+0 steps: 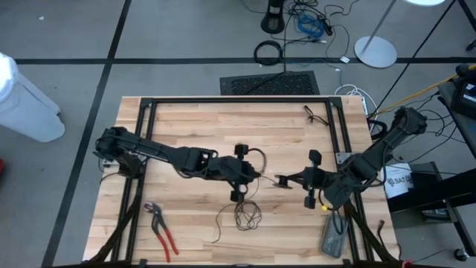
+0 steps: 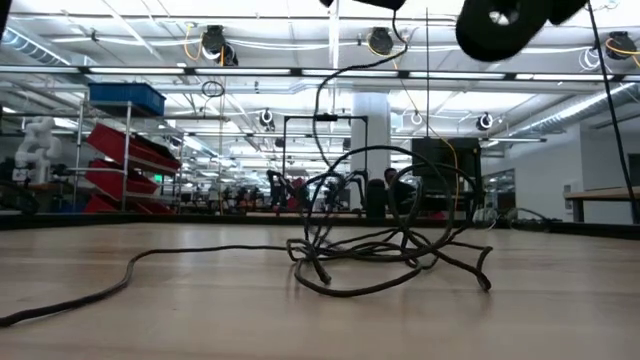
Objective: Coil cords
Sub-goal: Coil the black wire onto the black spool
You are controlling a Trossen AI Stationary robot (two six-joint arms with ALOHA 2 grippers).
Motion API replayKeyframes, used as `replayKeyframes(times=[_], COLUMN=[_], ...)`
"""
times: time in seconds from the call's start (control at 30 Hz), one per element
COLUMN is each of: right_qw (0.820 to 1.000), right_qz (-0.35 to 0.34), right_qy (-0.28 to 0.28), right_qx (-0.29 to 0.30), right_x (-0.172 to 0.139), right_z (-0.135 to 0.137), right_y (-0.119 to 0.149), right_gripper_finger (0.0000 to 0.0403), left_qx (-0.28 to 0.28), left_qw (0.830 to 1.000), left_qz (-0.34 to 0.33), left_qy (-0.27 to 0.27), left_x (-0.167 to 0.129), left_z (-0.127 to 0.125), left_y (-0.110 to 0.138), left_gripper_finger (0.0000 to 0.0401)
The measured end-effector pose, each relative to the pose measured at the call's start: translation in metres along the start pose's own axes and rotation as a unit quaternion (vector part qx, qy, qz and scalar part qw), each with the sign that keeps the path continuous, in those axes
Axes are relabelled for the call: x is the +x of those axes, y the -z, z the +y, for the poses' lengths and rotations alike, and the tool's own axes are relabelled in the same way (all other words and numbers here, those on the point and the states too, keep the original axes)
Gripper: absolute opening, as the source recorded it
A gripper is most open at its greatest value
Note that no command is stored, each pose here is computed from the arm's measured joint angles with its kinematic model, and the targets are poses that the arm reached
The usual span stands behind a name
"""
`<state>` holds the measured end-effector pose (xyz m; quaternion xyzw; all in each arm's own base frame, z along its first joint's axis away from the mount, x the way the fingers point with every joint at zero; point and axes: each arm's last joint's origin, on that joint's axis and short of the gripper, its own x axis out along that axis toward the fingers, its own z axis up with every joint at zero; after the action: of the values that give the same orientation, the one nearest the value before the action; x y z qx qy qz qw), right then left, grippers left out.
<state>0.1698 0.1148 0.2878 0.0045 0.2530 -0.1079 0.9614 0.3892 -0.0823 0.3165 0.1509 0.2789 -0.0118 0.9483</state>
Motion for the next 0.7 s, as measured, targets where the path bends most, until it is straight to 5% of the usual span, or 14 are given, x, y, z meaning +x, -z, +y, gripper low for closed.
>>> replayKeyframes(times=[0.17,0.43,0.7], right_qw=[1.000,0.997,0.991], right_qz=[-0.018,-0.075,-0.110], right_qy=[-0.008,-0.014,-0.061], right_qx=[0.011,-0.011,-0.044], right_x=[0.001,0.004,0.021], right_z=[-0.008,-0.011,-0.013], right_y=[0.017,0.008,-0.010], right_gripper_finger=[0.0000,0.0000,0.0000], left_qx=[-0.021,-0.087,-0.105], left_qw=[0.999,0.986,0.970], left_qz=[-0.047,-0.142,-0.219], left_qy=[-0.006,-0.007,-0.006], left_x=[-0.001,-0.029,-0.045], left_z=[-0.004,-0.009,-0.014], left_y=[0.031,0.072,0.072], left_gripper_finger=[0.0001,0.0000,0.0000])
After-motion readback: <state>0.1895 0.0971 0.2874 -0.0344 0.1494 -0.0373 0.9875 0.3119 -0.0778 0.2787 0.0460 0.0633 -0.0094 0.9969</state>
